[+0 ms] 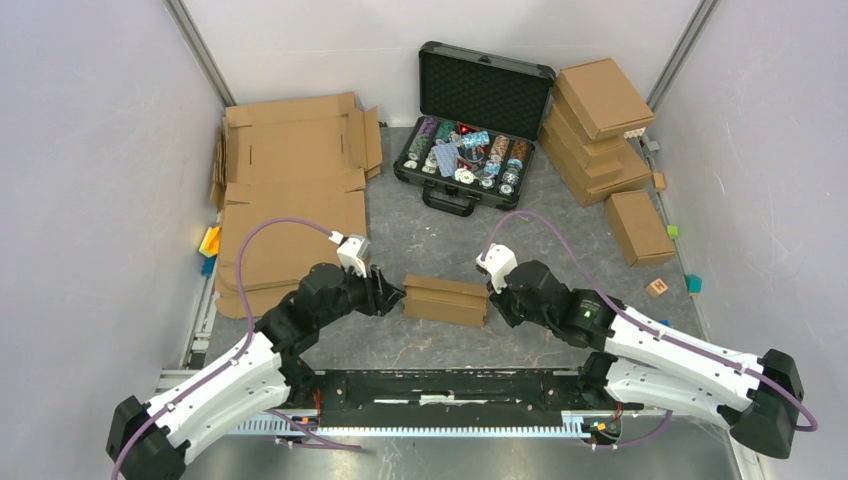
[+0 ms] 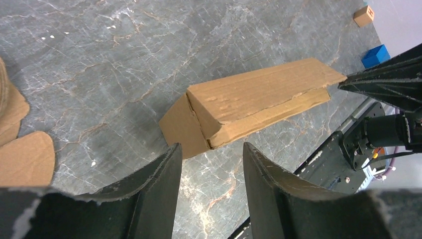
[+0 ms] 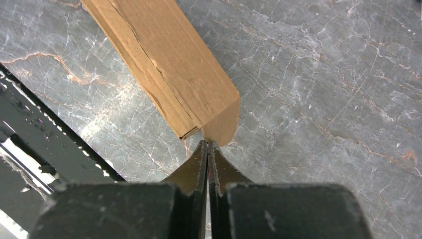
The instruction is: Fold the paper box
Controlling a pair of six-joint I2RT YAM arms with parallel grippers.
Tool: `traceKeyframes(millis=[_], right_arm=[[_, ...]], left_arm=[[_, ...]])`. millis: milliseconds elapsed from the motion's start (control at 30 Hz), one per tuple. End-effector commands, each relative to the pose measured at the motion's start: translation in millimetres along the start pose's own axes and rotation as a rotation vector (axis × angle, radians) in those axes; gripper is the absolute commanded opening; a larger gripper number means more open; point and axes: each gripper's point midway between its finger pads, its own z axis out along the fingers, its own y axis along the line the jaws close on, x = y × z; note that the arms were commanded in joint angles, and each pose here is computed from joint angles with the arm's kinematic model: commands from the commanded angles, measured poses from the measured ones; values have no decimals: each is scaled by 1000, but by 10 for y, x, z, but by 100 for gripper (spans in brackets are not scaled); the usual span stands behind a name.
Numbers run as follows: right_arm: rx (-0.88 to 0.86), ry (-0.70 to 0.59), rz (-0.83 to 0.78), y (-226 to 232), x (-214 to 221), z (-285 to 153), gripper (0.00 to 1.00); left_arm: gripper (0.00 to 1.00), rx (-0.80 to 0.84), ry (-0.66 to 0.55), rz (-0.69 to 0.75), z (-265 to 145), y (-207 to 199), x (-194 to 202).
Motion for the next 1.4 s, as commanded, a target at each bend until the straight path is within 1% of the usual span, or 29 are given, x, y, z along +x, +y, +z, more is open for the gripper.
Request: traceKeyframes(millis=[0, 133, 167, 200, 300, 367, 533, 633, 733, 867, 933, 1033, 1200, 1300, 1367], right_arm=[[39, -88, 39, -60, -325, -72, 2], [38, -94, 40, -57, -358, -77, 2], [33, -91, 40, -47, -353, -74, 4], [28, -86, 34, -39, -346, -73, 14], [29, -82, 15, -50, -308, -74, 35], [31, -85, 6, -60, -273, -65, 43], [32, -96, -19, -71, -218, -25, 45], [69, -83, -29, -138, -166, -3, 45], [68, -83, -35, -135, -155, 19, 43], [42, -94, -46, -89, -159, 34, 47], [45, -101, -48, -95, -161, 41, 48], [65, -94, -63, -128, -131, 73, 45], [113, -152, -73, -188, -180, 90, 29], [121, -186, -78, -191, -227, 84, 12], [120, -206, -78, -186, -269, 73, 4]], left_arm=[[54, 13, -8, 19, 37, -67, -23], [52, -65, -8, 51, 54, 3, -37], [52, -71, -11, 58, 58, 3, -44], [52, -78, -14, 60, 63, 9, -52], [47, -94, -15, 69, 84, 17, -63], [45, -93, -15, 78, 101, -1, -66], [41, -88, -42, 90, 107, -45, -124], [35, -85, -47, 97, 105, -62, -141], [29, -74, -54, 99, 96, -93, -159], [23, -67, -74, 98, 85, -121, -203], [21, -63, -76, 98, 86, -138, -210], [17, -66, -76, 101, 93, -141, -209], [11, -74, -80, 106, 97, -133, -205], [6, -71, -78, 108, 102, -138, -195], [6, -69, -76, 111, 103, -143, -190]])
